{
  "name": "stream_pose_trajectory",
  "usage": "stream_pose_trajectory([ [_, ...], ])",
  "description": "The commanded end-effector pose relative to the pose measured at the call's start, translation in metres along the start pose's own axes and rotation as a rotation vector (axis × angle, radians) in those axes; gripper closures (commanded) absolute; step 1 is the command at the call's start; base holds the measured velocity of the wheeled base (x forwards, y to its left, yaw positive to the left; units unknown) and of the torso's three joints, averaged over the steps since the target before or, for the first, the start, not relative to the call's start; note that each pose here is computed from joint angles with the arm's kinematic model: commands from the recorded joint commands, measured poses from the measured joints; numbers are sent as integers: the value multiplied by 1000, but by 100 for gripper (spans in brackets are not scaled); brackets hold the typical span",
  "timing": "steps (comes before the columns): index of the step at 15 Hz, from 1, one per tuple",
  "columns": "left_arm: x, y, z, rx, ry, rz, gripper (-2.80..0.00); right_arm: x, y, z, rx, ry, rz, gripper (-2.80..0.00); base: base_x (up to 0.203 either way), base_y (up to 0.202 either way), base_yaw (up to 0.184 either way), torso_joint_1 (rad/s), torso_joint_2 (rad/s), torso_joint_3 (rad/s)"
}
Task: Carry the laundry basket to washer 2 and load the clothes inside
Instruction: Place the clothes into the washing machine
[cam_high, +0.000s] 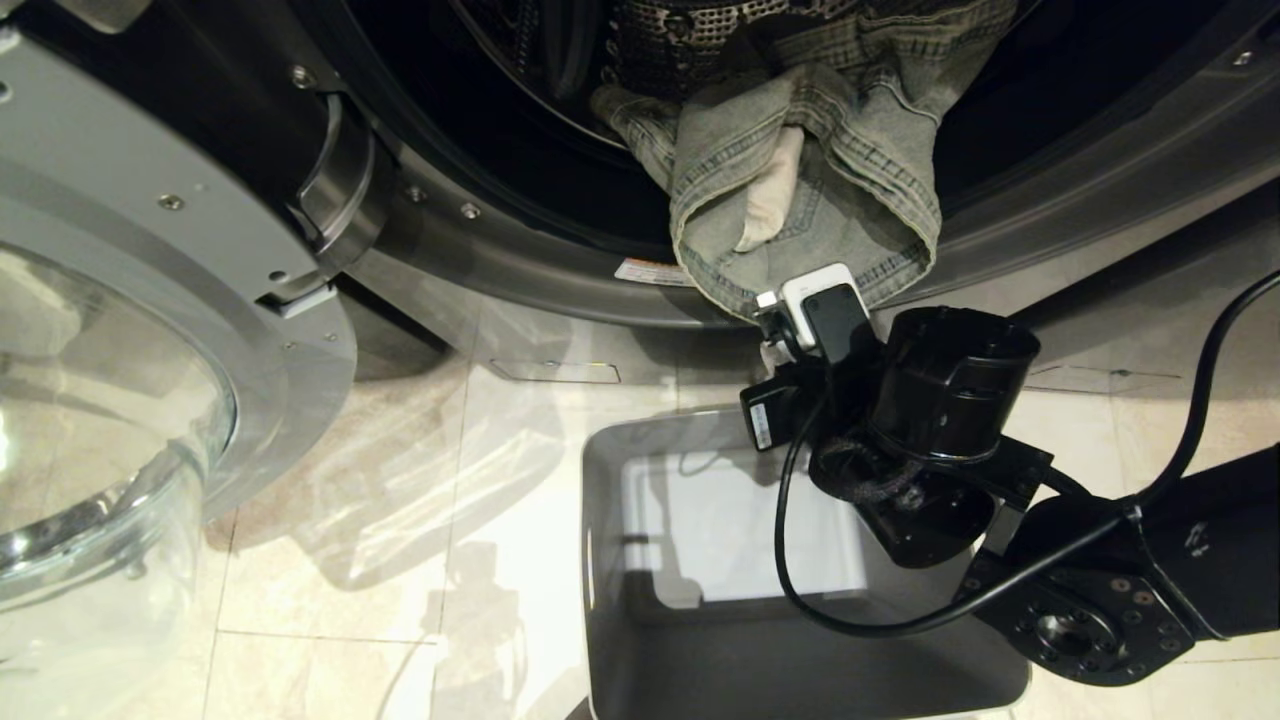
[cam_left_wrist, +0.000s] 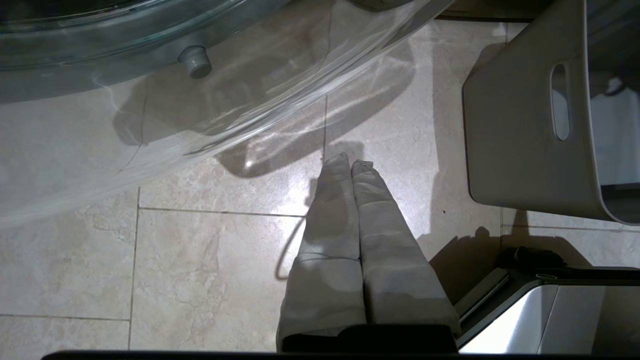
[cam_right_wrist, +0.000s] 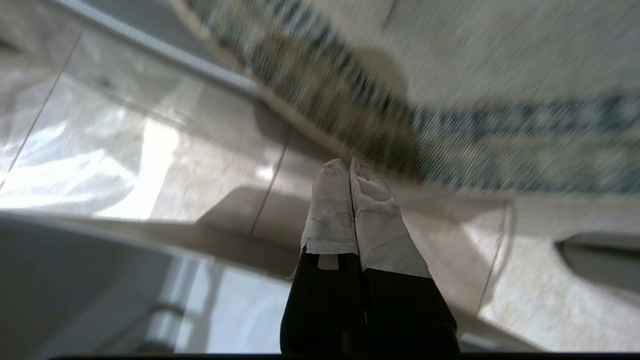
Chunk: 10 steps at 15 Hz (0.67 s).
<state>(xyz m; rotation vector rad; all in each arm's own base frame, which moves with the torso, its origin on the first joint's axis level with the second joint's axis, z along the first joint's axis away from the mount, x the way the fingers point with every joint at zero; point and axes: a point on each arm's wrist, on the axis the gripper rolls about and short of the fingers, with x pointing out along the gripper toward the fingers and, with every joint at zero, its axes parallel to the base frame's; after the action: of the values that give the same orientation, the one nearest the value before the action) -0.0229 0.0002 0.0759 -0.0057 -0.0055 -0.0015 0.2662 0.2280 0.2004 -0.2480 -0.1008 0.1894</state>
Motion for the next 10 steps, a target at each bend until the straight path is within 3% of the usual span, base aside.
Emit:
stream_pose_trajectory([
  [1, 0, 0, 0, 0, 1, 0, 0, 4, -1, 0, -17, -34, -24, 0, 0, 0, 0, 0, 0, 0],
  [10, 0, 0, 0, 0, 1, 0, 0, 20, -20, 33, -14, -151, -114, 0, 0, 0, 0, 0, 0, 0],
])
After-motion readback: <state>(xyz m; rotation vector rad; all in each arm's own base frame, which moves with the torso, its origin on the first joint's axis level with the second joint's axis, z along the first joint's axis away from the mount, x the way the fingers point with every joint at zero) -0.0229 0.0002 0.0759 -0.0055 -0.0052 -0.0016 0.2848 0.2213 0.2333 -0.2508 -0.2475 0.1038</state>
